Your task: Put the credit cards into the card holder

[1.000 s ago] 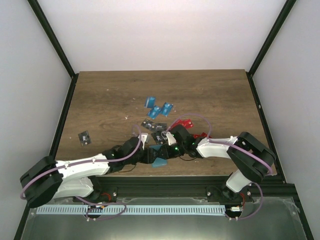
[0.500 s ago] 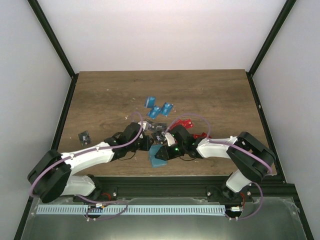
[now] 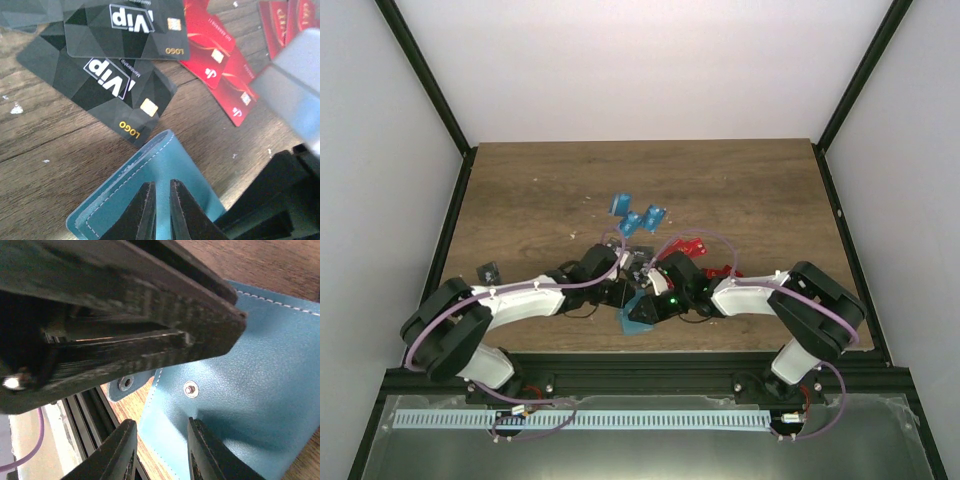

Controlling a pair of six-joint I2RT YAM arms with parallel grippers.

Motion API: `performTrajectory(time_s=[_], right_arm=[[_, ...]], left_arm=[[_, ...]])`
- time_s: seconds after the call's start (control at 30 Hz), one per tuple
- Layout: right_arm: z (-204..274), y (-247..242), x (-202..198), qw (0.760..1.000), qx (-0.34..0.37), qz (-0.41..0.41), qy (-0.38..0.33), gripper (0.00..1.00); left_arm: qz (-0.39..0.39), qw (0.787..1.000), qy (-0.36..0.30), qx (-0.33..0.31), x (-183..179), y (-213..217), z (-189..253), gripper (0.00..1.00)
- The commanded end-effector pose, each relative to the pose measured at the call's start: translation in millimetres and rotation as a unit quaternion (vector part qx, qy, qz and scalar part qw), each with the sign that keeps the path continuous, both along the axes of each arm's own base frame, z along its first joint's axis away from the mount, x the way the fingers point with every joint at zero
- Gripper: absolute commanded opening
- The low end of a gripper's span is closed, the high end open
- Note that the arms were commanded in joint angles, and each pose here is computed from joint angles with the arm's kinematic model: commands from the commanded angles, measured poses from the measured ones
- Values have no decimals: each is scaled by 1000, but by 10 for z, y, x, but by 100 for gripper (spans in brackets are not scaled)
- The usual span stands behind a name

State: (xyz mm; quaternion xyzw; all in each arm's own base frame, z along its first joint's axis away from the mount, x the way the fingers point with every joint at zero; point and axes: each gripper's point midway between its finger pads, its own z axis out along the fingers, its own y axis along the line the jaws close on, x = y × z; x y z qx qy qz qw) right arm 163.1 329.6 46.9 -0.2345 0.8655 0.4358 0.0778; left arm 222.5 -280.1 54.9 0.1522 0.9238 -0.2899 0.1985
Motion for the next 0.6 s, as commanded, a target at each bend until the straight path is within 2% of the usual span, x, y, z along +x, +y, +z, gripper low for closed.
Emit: performTrajectory(time_s=[0.0,0.23,0.57], right_arm=[[-65,-5,-54,1000,-13,16,-7,31],[-7,20,-27,1000,-8,17,-14,30],[261,205,48,999,4,11,-38,30]], left_arm=[[0,1000,-1,16,23,46,-114,9],[19,999,1,40,-34,220,-249,4],[34,999,5,29,-135,328,-284,4]])
